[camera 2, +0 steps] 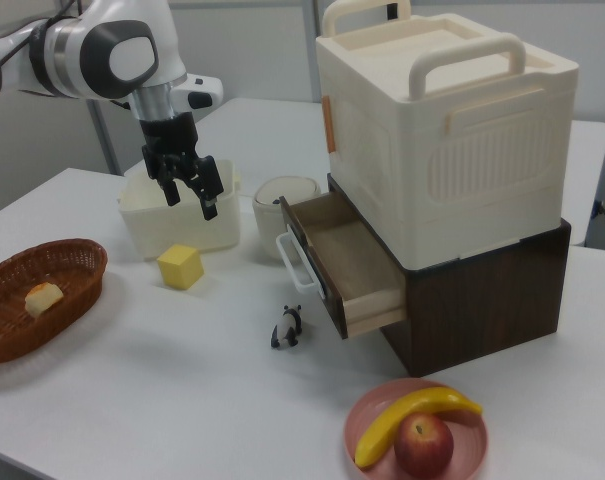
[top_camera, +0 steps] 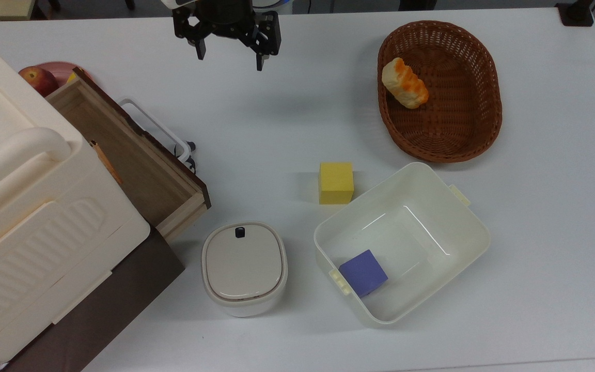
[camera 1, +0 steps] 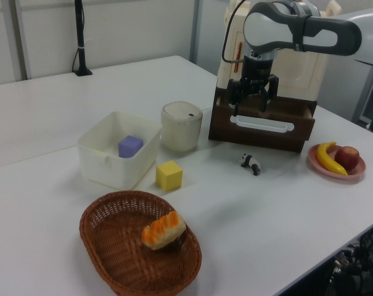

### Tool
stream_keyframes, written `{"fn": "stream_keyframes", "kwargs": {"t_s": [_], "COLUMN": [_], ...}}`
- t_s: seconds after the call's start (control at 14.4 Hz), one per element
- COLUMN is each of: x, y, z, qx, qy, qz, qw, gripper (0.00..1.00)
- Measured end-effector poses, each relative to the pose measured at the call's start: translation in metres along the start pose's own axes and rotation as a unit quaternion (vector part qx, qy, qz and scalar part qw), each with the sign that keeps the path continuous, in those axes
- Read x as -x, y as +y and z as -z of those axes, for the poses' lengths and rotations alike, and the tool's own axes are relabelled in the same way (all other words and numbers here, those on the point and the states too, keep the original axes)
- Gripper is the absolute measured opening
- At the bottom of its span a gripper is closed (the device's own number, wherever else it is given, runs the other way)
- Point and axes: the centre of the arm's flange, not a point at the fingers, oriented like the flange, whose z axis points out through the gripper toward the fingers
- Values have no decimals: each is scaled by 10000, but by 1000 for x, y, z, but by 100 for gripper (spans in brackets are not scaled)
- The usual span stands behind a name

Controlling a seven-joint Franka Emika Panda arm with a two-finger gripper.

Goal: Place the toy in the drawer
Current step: 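Move the open gripper down over the black-and-white panda toy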

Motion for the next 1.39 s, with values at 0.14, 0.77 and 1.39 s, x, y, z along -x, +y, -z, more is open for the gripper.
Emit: {"fn": "stream_keyframes", "kwargs": {"t_s": [0.14,0.77,1.39], "x": [0,-1,-11], "y": [3,14,39], "z": [-2,-3,-48], "qx": [8,-5,30], "qy": [-55,-115,-478], "qz": [117,196,738], "qw": [9999,9997,9961], "gripper": [100,100,100]}}
